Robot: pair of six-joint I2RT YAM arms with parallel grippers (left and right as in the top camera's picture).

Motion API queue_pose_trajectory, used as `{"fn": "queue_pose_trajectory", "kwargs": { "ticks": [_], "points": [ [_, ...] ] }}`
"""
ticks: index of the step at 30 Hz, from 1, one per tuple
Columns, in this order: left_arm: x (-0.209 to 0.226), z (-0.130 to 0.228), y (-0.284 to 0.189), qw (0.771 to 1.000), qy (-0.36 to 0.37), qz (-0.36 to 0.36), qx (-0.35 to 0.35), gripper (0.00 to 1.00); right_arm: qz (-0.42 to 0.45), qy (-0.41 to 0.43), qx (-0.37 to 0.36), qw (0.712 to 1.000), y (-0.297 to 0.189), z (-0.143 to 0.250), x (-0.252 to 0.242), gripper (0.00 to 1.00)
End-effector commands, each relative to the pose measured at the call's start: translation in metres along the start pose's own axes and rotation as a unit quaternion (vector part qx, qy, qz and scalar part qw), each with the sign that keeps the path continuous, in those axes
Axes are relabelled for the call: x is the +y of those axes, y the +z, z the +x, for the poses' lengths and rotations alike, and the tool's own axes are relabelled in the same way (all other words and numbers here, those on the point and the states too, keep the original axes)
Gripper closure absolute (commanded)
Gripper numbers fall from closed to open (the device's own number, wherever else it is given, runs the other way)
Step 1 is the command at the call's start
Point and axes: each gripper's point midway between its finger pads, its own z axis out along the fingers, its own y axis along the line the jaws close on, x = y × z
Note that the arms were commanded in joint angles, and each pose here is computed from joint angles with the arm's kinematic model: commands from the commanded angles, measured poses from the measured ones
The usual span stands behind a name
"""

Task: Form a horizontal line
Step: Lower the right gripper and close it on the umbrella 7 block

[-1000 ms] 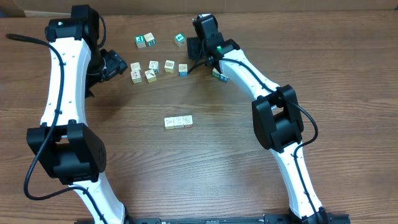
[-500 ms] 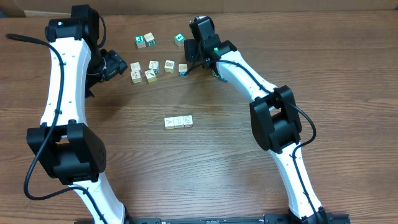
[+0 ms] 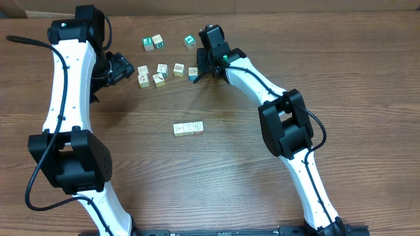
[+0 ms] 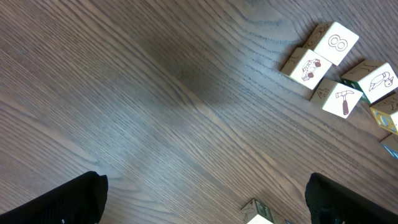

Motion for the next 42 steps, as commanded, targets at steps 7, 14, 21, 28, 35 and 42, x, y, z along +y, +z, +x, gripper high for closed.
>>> {"fn": "queue_pose_trajectory", "kwargs": {
  "ticks": [7, 14, 21, 28, 35, 42],
  "points": [
    [0.0, 0.002, 0.005, 1.0, 0.004, -0.006, 0.006, 0.0, -0.008, 0.008, -0.032, 0.999, -0.043, -0.04, 0.005, 0.85],
    [0.0, 0.002, 0.005, 1.0, 0.004, -0.006, 0.006, 0.0, -0.009, 0.013, -0.048, 0.999, -0.12, -0.076, 0.005, 0.87],
    [0.0, 0.002, 0.005, 1.0, 0.004, -0.006, 0.006, 0.0, 0.019, 0.021, 0.036, 0.999, -0.22, -0.051, -0.012, 0.87],
    [0.0, 0.002, 0.005, 1.0, 0.004, -0.006, 0.006, 0.0, -0.003, 0.031, 0.206, 0.978, -0.259, 0.025, -0.011, 0.86],
    [0.0, 0.002, 0.005, 1.0, 0.004, -0.006, 0.006, 0.0, 0.027, 0.05, 0.3, 0.952, -0.255, 0.082, -0.018, 0.86],
    [0.0, 0.002, 0.005, 1.0, 0.004, -0.006, 0.006, 0.0, 0.071, 0.098, 0.353, 0.928, -0.222, 0.151, -0.018, 0.86]
  ]
}}
